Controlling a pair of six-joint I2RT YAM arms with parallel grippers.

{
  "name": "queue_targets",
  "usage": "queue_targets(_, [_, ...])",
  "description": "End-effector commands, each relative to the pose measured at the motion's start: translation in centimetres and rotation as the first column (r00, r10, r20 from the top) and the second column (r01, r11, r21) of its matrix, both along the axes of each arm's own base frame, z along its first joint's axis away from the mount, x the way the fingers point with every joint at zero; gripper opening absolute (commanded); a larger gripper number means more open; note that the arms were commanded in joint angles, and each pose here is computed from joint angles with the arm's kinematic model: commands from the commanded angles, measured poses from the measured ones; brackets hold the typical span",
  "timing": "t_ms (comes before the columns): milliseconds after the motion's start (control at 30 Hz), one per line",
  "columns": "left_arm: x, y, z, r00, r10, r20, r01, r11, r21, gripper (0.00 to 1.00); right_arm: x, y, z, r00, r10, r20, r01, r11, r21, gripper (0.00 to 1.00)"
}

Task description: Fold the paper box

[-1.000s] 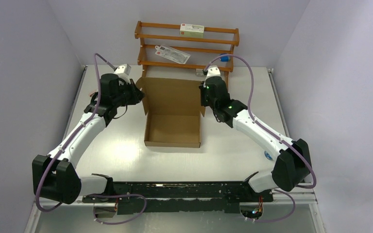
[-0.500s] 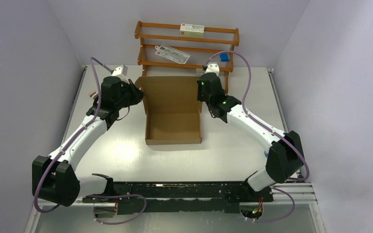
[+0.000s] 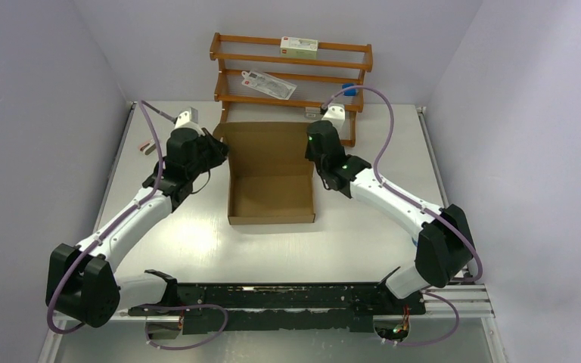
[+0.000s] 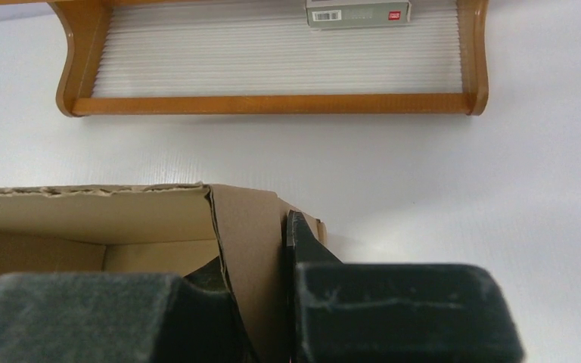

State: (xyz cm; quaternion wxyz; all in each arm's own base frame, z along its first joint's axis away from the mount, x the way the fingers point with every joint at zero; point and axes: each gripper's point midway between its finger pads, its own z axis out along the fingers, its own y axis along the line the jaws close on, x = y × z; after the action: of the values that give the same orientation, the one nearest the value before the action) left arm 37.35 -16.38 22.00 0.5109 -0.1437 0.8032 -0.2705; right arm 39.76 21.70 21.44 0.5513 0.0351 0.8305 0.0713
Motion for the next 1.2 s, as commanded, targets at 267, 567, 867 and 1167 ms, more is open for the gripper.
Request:
queue_targets(267, [-2.8,-1.8,-2.8,0.995,-0.071,-0.068,0.070,0.997,-0.013,0.05,-1.8,3.5,-0.2,0.999,0.006,-0.039,0.001,0.984,0.178,0.13])
queue_targets(567, [-4.3,-1.4,-5.5,0.987,-0.084,-0.135,0.084,0.996,-0.001,0.05,-2.8,3.7,-0.2,0.999,-0.015,-0.033,0.023,0.973,0.230,0.15])
queue_targets(867, [-5.0,-1.6,-5.6,0.986,-0.100,-0.134,0.098,0.995,-0.021,0.07,-4.5,3.2,-1.4,0.999,-0.009,-0.030,0.015,0.978,0.206,0.19])
queue_targets(1167, [-8.2,-0.2,-8.9,0.979,-0.098,-0.178,0.098,0.995,-0.004,0.12,-7.2,3.8,-2.6,0.994,0.111,-0.010,-0.106,0.968,0.228,0.33])
